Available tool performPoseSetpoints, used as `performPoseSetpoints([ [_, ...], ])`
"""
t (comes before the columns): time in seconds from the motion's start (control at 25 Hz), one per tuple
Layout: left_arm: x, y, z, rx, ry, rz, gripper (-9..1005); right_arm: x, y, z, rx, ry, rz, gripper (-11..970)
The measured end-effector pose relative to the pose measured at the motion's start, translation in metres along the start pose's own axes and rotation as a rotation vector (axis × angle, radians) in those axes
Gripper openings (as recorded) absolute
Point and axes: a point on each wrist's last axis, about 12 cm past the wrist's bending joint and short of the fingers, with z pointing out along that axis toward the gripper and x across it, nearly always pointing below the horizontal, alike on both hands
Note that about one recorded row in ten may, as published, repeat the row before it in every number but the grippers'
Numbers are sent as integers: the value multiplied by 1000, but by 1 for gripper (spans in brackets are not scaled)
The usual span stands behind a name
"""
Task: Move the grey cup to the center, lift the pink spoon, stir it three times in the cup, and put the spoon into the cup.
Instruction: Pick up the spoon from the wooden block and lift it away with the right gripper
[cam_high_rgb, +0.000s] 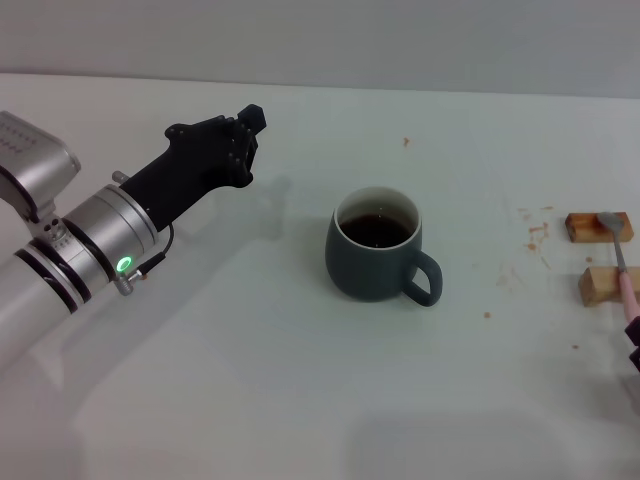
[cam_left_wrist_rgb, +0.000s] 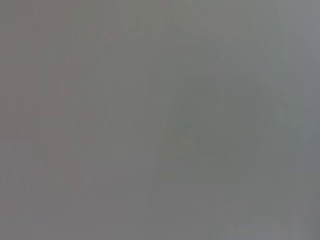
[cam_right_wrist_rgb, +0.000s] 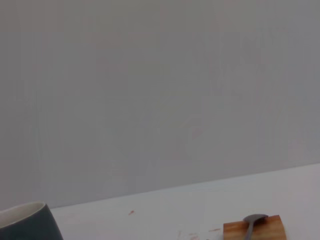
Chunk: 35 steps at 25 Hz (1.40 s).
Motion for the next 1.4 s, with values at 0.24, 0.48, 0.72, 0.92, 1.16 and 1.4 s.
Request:
performPoseSetpoints([
  [0.24, 1, -1, 0, -1, -1, -3, -1, 1, -2, 5, 2, 20, -9, 578],
  [0.48, 2, -2, -1, -3, -1, -6, 0, -2, -3, 15, -14, 22, -19, 576],
  [0.72, 3, -2, -1, -3, -2, -9, 0, -1, 0, 28, -39, 45, -25, 564],
  [0.92, 3, -2, -3, -8, -1, -11, 0, 0, 1, 30, -42, 58, -27, 553],
  [1.16, 4, -1, -4, -15, -2, -12, 0, 0, -1, 29, -28, 60, -27, 539],
  [1.4, 4, -1, -4, -16, -2, -12, 0, 0, -3, 30, -21, 63, -28, 525],
])
